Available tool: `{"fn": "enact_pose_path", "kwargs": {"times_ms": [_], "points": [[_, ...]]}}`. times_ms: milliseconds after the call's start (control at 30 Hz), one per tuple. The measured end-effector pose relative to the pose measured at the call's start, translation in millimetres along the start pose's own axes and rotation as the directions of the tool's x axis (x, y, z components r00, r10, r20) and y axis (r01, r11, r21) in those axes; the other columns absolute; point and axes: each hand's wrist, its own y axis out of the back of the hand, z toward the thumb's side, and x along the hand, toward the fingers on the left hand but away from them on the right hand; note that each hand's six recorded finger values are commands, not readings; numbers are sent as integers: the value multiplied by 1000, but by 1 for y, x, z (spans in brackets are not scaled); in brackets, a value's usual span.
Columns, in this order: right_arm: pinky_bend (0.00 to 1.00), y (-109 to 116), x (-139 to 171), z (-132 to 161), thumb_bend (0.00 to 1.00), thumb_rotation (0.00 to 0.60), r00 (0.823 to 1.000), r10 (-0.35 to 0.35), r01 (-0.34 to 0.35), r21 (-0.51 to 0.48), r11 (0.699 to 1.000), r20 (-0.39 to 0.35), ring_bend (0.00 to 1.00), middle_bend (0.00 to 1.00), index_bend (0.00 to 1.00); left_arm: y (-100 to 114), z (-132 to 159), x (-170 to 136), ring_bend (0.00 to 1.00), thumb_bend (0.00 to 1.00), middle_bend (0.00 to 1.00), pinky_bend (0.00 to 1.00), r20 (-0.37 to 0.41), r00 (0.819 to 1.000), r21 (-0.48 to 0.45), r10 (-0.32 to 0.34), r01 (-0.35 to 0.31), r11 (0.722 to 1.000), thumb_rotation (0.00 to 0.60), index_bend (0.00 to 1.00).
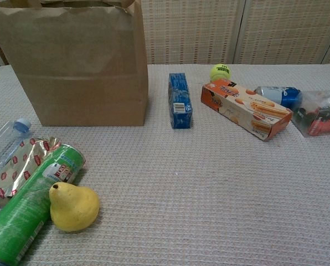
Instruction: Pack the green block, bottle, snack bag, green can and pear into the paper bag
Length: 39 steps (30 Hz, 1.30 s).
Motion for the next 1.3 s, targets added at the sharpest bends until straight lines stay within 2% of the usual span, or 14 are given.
{"fn": "enact_pose_path", "kwargs": {"times_ms": [233, 333, 400, 567, 733, 1100, 1300], "points": [[0, 0, 1, 1, 57, 600, 1000, 9, -9, -9, 1000, -2, 0, 0, 0, -4, 0, 0, 0, 367, 0, 48, -3, 1000, 10, -27, 27, 1000, 600, 0], [0, -1, 1, 3, 58, 600, 1000, 15, -15, -14, 1000, -9, 0, 0, 0, -9, -2, 1, 0, 367, 0, 54, -11, 998, 19, -67, 67, 998, 600, 0], [0, -2, 1, 3, 58, 600, 1000, 16, -16, -14, 1000, -10, 0, 0, 0, -15, -3, 1, 0, 369, 0, 55, -27, 993, 16, -116, 116, 993, 600, 0], [0, -1, 2, 3, 57, 600, 1000, 17, -17, -20, 1000, -10, 0, 0, 0, -29, -3, 3, 0, 363, 0, 55, -59, 963, 15, -265, 266, 964, 600, 0], [0, -3, 3, 5, 57, 600, 1000, 24, -25, -21, 999, -18, 0, 0, 0, -41, -2, 12, 0, 351, 0, 54, -73, 936, 62, -344, 348, 935, 600, 0], [0, -3, 5, 5, 57, 600, 999, 34, -35, -33, 999, -24, 0, 0, 0, -62, 1, 50, 0, 349, 0, 49, -95, 921, 170, -378, 389, 905, 600, 0], [0, -3, 5, 5, 58, 600, 999, 40, -41, -38, 998, -18, 0, 0, 0, -74, -1, 59, 0, 350, 0, 48, -104, 907, 230, -408, 421, 877, 600, 0]]}}
